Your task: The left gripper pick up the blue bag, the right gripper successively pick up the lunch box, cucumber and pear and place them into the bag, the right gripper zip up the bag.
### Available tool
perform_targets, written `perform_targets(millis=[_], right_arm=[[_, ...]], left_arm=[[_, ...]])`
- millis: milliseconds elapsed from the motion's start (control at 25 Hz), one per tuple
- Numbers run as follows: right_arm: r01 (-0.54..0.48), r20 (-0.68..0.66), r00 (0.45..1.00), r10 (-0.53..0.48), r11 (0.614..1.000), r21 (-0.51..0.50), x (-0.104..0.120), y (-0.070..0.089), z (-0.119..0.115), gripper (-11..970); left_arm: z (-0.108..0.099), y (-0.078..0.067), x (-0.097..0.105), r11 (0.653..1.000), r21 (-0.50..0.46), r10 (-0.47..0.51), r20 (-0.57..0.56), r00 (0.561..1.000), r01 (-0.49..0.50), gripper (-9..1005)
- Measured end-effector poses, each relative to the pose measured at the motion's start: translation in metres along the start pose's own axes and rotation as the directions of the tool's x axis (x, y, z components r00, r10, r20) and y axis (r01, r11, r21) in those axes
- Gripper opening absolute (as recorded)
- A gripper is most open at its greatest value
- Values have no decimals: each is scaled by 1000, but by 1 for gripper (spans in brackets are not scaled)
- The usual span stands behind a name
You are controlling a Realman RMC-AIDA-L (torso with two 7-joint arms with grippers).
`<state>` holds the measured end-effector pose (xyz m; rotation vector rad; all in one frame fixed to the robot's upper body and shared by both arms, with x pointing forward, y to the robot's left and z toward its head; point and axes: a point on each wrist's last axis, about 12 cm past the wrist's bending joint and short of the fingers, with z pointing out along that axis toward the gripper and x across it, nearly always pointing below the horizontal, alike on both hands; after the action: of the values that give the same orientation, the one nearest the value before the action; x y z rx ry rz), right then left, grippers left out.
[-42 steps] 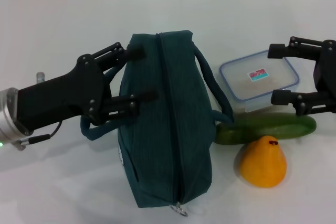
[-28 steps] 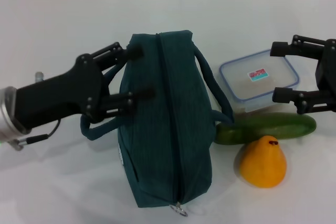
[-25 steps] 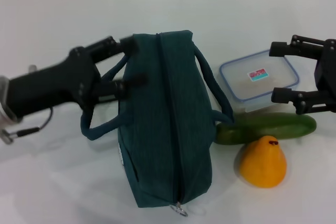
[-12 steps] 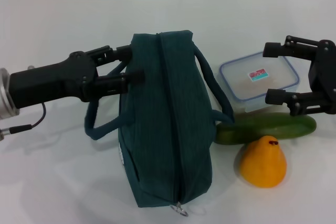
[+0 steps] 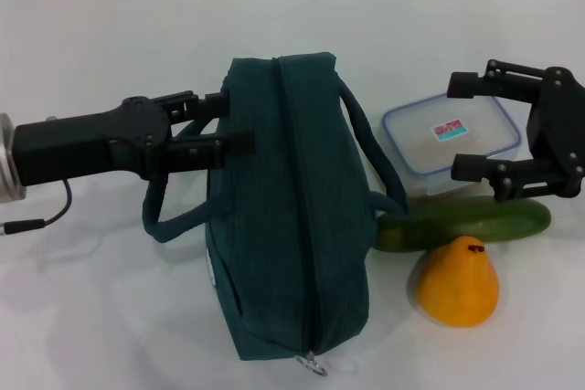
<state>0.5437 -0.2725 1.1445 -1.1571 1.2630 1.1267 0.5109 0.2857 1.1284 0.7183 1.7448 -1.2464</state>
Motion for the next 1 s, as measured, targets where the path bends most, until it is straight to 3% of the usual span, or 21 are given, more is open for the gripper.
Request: perform_targets(millis=[280,520,1000], right_arm=[[-1,10,1000,1,1000,-3,1,2,4,873],[9,12,1000,-8,1000,-20,0,1,11,872],[22,-24,999,-22,1000,17,5,-2,17,872]], left_arm=[[5,0,-4,1000,-12,-6,-35,999,5,756],[16,9,-1,997,-81,-21,-57,998,16,743],[11,15,5,995,-99,-9,-14,1000,8,717]])
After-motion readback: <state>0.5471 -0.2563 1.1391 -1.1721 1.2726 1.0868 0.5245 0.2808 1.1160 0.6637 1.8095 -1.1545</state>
